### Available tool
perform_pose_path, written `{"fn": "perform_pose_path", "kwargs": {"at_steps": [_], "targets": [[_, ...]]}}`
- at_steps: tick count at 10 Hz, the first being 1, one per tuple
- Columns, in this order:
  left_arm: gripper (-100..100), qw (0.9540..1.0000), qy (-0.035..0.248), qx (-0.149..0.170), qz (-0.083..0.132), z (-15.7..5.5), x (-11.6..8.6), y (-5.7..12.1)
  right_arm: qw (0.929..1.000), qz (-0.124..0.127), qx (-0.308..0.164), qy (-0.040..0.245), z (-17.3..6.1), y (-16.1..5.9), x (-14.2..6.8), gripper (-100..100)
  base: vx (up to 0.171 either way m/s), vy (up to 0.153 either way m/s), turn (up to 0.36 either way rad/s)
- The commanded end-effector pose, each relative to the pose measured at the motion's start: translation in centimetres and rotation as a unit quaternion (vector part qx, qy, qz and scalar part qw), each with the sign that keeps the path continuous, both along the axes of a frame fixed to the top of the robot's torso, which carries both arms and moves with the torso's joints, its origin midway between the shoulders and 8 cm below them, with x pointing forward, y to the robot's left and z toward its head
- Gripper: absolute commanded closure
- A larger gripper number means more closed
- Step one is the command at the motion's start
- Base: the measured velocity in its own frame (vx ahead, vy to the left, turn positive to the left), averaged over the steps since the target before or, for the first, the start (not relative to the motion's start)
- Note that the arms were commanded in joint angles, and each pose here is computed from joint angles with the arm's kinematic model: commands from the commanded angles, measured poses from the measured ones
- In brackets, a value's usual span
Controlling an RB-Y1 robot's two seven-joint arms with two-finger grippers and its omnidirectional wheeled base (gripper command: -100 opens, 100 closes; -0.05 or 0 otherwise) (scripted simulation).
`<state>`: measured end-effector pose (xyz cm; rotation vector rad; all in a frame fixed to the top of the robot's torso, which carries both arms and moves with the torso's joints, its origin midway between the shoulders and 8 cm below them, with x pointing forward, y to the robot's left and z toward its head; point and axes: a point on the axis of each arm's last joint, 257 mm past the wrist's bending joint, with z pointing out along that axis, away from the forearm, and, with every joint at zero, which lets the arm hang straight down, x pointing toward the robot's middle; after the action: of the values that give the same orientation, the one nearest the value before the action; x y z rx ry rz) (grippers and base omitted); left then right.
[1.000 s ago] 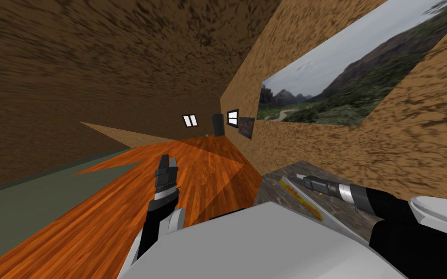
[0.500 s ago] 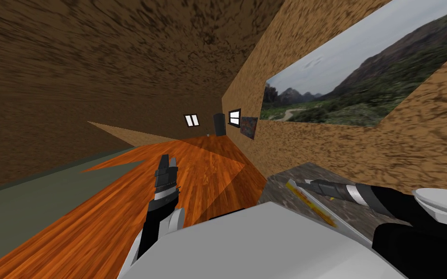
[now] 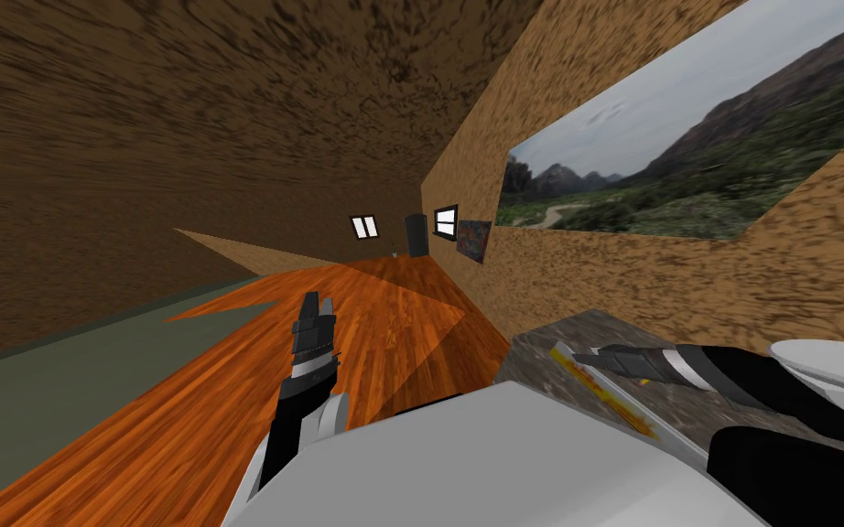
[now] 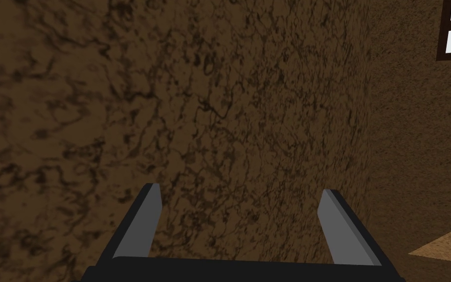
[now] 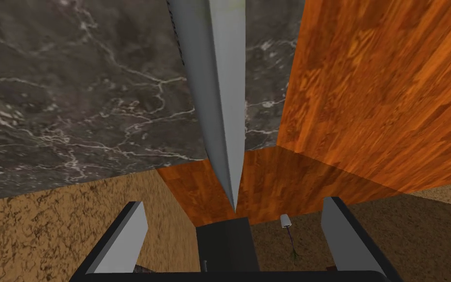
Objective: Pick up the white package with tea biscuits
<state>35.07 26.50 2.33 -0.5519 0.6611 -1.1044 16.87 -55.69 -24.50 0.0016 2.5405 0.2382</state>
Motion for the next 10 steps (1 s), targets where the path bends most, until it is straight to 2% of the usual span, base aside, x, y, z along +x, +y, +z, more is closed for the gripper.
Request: {"fn": "perform_pose_path", "kwargs": {"at_steps": [1,2,3,4,5,6,8,9,10], "targets": [[0,1.0,0.0,0.0,0.0,0.0,0.0,0.0,0.9992,-0.003,-0.009,0.038,-0.5,-1.3,-1.3,-100,0.006,0.047,0.042],[0,1.0,0.0,0.0,0.0,0.0,0.0,0.0,0.9991,0.004,-0.012,0.041,-0.4,-1.2,-1.0,-100,0.002,0.039,0.016],[0,1.0,0.0,0.0,0.0,0.0,0.0,0.0,0.9972,0.001,-0.019,0.073,-0.8,-2.2,-2.1,-100,0.002,0.052,0.038],[0,1.0,0.0,0.0,0.0,0.0,0.0,0.0,0.997,0.006,-0.021,0.074,-0.8,-2.2,-1.8,-100,0.003,0.041,0.011],[0,1.0,0.0,0.0,0.0,0.0,0.0,0.0,0.9941,0.002,-0.028,0.104,-1.1,-3.2,-2.9,-100,-0.005,0.045,0.026],[0,1.0,0.0,0.0,0.0,0.0,0.0,0.0,0.9939,0.007,-0.03,0.106,-1.0,-3.1,-2.7,-100,-0.004,0.035,0.014],[0,1.0,0.0,0.0,0.0,0.0,0.0,0.0,0.9859,0.002,-0.044,0.161,-1.4,-4.8,-4.5,-100,-0.006,0.052,0.031],[0,1.0,0.0,0.0,0.0,0.0,0.0,0.0,0.9852,0.01,-0.048,0.164,-1.3,-4.8,-4.0,-100,-0.01,0.05,0.01],[0,1.0,0.0,0.0,0.0,0.0,0.0,0.0,0.9803,0.01,-0.055,0.189,-1.4,-5.5,-4.7,-100,-0.01,0.034,0.019]]}}
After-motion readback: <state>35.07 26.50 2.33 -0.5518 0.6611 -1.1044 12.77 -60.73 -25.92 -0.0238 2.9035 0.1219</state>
